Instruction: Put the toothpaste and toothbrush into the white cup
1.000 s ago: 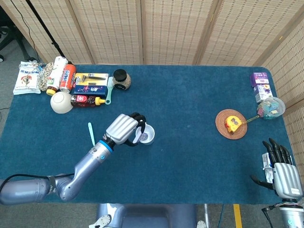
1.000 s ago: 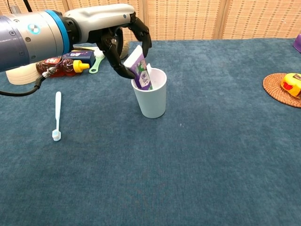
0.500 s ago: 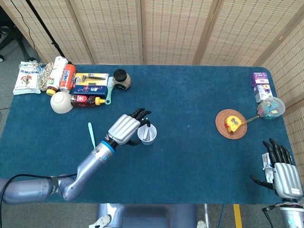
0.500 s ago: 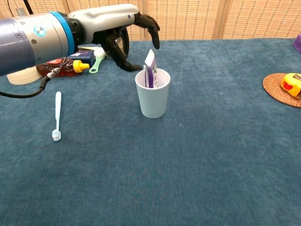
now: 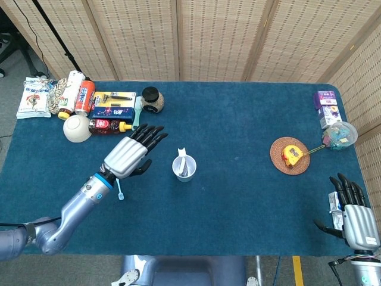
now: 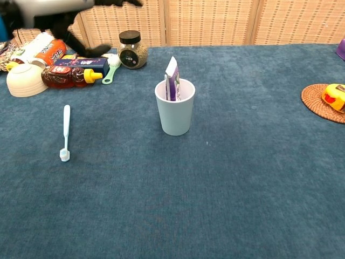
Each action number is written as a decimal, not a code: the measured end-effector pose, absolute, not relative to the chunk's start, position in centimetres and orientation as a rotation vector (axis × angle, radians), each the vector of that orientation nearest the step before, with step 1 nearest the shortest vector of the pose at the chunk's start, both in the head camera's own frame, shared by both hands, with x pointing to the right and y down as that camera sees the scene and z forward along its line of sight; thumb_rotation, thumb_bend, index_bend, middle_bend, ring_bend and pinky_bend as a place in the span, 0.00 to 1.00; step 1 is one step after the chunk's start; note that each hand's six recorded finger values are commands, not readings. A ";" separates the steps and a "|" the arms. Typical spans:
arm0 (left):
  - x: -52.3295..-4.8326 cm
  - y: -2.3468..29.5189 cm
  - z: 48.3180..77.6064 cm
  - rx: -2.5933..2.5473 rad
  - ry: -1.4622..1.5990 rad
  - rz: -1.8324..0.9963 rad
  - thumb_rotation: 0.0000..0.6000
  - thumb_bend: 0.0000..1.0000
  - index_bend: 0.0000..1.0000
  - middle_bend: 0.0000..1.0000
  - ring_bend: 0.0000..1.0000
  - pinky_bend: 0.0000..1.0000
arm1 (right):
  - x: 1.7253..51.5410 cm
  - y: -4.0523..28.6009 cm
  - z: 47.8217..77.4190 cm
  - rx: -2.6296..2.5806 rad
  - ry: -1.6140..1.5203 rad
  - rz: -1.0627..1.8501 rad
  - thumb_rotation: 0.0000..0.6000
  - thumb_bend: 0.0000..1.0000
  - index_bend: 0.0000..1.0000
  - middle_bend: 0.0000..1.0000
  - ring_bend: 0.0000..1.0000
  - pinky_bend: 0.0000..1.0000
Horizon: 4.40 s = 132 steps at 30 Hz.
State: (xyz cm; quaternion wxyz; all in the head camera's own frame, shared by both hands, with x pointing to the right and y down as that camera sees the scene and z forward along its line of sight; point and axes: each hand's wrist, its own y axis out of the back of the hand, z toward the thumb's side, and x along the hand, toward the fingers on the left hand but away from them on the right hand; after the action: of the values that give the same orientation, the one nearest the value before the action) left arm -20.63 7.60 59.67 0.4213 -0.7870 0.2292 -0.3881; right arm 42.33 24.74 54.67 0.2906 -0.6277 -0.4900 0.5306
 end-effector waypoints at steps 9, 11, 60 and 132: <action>-26.1 9.3 63.2 -1.895 0.427 -1.088 1.00 0.33 0.05 0.00 0.00 0.00 | 41.9 24.8 54.6 -1.675 -1.298 1.412 1.00 0.00 0.00 0.00 0.00 0.03; -27.3 9.4 64.1 -1.877 0.410 -1.112 1.00 0.32 0.14 0.00 0.00 0.00 | 41.8 24.9 54.7 -1.675 -1.293 1.412 1.00 0.00 0.00 0.00 0.00 0.03; -32.5 15.0 73.6 -1.734 0.231 -1.032 1.00 0.32 0.42 0.00 0.00 0.00 | 41.9 24.9 55.1 -1.680 -1.296 1.428 1.00 0.00 0.00 0.00 0.00 0.03; -29.2 11.8 68.2 -1.854 0.606 -0.886 1.00 0.45 0.64 0.00 0.00 0.00 | 41.7 25.0 55.4 -1.699 -1.282 1.435 1.00 0.00 0.00 0.00 0.00 0.03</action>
State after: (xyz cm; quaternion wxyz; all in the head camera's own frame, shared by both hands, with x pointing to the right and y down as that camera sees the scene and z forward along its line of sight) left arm -29.25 11.76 68.17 0.4792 -0.7597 0.2482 -0.3629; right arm 41.66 25.00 55.41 0.2834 -0.6347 -0.4791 0.5360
